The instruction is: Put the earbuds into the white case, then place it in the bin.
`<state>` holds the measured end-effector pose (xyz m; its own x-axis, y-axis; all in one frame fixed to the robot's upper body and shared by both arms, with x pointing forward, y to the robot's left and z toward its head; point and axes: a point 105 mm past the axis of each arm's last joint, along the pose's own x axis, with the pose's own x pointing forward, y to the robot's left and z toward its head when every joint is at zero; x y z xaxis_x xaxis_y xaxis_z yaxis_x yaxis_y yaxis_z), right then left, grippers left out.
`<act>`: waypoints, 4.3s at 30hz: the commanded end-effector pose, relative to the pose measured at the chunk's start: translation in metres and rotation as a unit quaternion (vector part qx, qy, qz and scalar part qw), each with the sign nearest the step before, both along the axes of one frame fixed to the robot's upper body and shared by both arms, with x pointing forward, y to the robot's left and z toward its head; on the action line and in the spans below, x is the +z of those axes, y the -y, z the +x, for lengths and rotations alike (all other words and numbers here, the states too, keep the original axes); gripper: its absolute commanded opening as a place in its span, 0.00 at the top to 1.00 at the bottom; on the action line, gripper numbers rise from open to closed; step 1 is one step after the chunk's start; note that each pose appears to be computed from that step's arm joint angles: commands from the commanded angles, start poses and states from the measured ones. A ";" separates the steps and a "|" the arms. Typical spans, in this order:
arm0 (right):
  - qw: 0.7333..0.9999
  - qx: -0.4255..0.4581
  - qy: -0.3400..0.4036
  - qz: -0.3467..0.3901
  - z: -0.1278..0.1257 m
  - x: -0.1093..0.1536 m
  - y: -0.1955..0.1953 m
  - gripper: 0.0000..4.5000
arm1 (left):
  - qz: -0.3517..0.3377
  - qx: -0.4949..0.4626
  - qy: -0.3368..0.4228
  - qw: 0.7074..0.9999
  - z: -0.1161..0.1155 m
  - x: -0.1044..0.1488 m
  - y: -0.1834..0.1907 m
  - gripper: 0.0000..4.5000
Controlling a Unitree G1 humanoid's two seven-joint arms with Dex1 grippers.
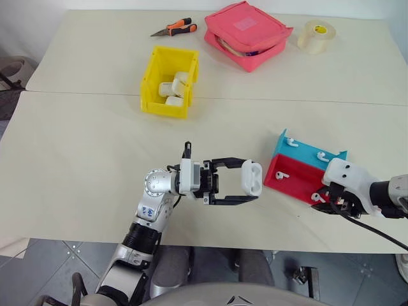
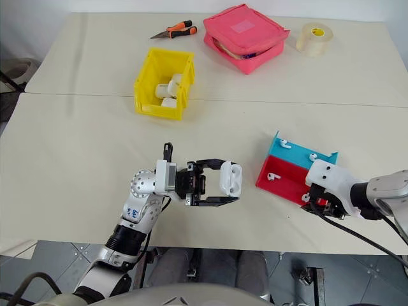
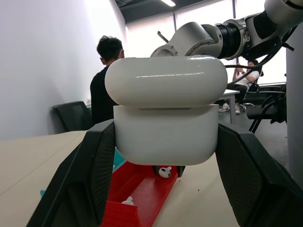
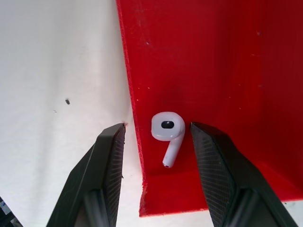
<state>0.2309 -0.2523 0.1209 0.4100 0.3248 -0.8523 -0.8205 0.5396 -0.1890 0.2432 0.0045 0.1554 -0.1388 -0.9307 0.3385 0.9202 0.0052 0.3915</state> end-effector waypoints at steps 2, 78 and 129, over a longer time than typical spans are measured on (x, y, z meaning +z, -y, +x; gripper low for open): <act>1.000 0.007 0.015 0.006 0.003 0.002 -0.007 0.54 | -0.009 -0.003 0.015 1.000 -0.001 0.008 0.001 0.38; 0.747 0.104 0.338 0.563 0.001 0.085 -0.146 0.77 | 0.005 -0.061 -0.035 0.997 0.023 0.043 -0.012 0.38; 0.965 -0.039 0.193 0.172 0.044 0.058 0.008 0.00 | 0.033 0.070 -0.011 0.997 0.045 0.011 -0.037 0.38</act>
<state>0.2745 -0.2585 0.1839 0.7402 0.5289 -0.4151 -0.6599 0.6899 -0.2977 0.2919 0.0428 0.1586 0.0193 -0.9636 0.2666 0.9354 0.1115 0.3356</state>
